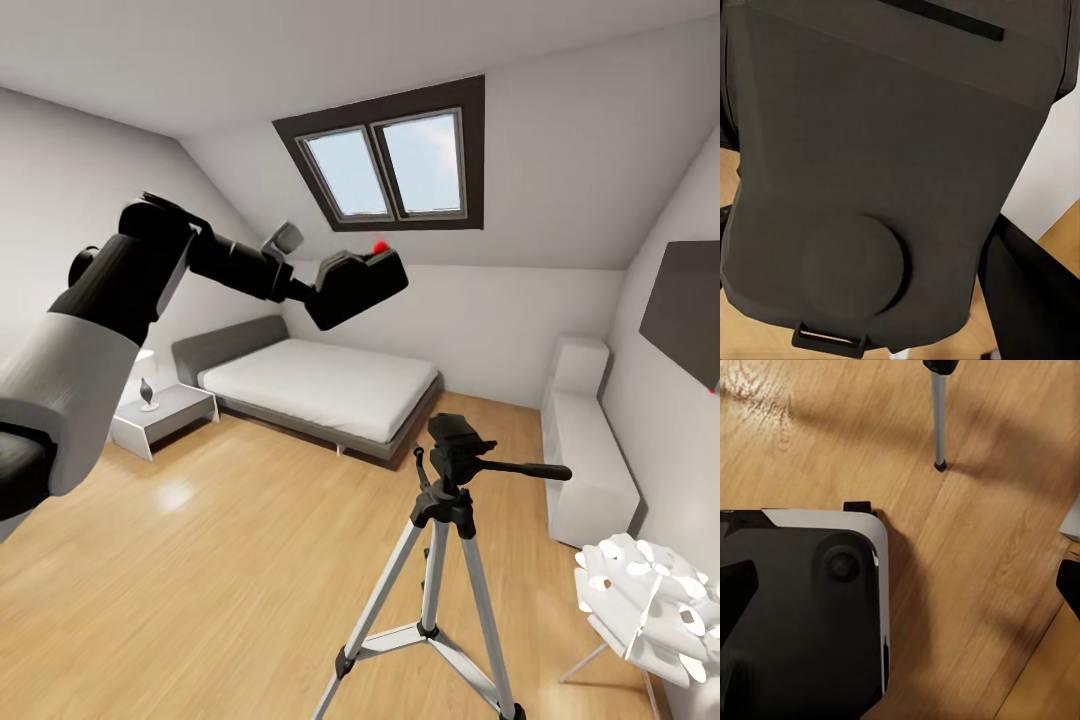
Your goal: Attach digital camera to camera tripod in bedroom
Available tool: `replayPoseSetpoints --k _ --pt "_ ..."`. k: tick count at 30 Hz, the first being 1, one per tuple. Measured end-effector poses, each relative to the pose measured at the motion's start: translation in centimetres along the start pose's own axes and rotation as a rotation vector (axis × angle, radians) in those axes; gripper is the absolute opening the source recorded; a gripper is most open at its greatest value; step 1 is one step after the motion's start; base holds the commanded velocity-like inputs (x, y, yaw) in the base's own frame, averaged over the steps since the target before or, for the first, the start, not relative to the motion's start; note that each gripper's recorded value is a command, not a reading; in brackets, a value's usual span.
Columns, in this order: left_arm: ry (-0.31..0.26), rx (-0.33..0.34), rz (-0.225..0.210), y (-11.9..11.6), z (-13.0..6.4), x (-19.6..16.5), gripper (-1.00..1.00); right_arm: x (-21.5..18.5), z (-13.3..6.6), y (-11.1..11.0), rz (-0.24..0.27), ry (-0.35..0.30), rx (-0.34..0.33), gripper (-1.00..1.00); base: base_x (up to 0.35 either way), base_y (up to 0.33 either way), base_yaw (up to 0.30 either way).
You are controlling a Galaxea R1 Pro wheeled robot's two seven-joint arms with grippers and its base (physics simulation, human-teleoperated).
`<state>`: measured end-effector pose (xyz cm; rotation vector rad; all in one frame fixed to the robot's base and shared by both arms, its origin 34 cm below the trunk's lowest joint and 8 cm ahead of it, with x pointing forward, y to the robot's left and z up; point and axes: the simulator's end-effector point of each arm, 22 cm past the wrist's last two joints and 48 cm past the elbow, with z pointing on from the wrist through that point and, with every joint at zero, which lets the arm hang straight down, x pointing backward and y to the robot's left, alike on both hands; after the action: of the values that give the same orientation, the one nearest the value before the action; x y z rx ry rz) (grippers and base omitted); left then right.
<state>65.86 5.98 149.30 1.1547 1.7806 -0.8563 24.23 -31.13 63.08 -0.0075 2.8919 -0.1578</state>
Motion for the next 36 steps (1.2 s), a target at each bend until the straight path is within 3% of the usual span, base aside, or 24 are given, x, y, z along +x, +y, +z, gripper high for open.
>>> replayPoseSetpoints --k 11,18,25,36 --pt "0.034 0.026 0.009 -1.0 1.9 0.4 -1.00 0.0 0.0 0.0 0.000 0.000 -0.002 1.00 0.000 0.000 0.000" --pt "0.149 0.041 0.050 -2.6 5.6 2.4 -1.00 0.0 0.0 0.1 0.000 -0.001 -0.002 1.00 0.000 0.000 0.000" --pt "0.228 0.040 0.075 -3.2 7.4 4.1 -1.00 0.0 0.0 0.1 0.000 -0.002 -0.004 1.00 0.000 0.000 0.000" --pt "0.232 0.048 0.111 -4.1 7.7 3.8 -1.00 -0.1 0.0 0.1 0.000 -0.002 -0.003 1.00 0.000 0.000 0.000"
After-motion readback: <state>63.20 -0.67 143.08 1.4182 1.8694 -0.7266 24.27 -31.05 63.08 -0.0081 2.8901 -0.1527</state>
